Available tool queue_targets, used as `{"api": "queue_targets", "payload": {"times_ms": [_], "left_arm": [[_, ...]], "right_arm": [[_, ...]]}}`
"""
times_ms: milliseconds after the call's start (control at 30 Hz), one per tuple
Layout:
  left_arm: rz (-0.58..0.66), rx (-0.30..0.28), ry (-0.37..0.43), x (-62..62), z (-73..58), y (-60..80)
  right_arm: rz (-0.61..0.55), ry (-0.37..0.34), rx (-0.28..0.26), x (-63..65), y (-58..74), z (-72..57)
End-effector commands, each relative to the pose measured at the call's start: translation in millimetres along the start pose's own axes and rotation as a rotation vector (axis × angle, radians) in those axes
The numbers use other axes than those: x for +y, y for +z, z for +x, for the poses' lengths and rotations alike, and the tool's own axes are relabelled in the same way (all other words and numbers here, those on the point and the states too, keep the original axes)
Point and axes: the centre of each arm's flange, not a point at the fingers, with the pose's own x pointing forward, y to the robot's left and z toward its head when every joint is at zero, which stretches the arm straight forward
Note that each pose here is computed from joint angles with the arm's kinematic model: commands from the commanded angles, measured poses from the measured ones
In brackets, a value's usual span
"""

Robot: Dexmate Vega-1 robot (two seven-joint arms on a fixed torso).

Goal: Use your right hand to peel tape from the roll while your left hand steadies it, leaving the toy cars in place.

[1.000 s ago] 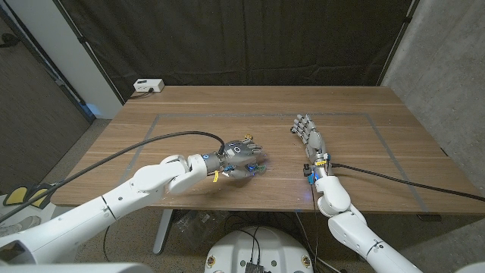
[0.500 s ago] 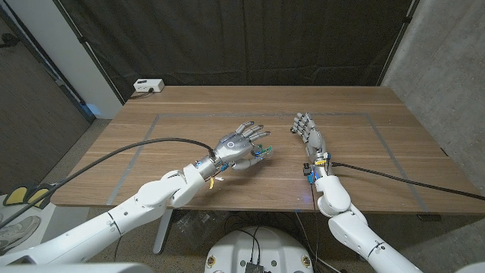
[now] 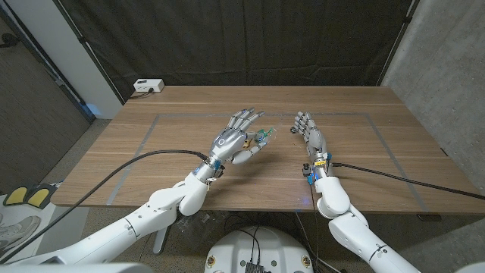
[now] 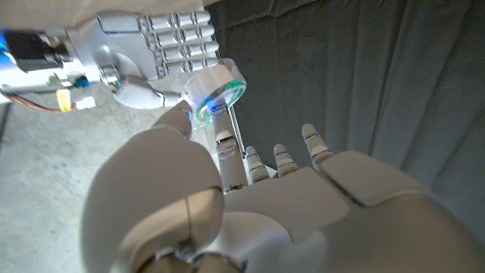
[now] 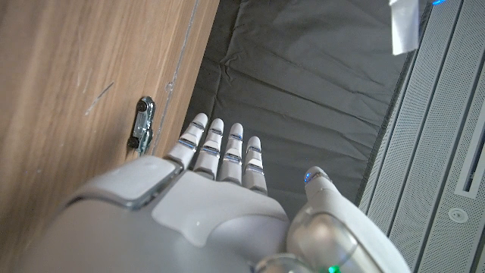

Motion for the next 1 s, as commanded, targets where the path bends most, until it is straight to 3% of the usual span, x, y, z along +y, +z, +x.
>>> {"api": "queue_targets", "payload": {"times_ms": [33,367,633,1000], "left_arm": [[-0.255,0.135,0.081,-12.8,6.6,-3.1],[-0.394,0.16,0.026,-17.3,17.8,-7.2],[-0.477,0.137,-0.018,-14.5,24.4,-9.7],[-0.475,0.077,-0.057,-11.9,32.8,-7.2]], "right_arm": [[-0.007,-0.001,-0.058,11.1,2.8,-5.7],[0.013,0.021,-0.126,24.0,2.7,-9.2],[-0.016,0.026,-0.101,26.3,6.8,-11.2],[-0.044,0.051,-0.078,24.0,10.3,-12.3]]}}
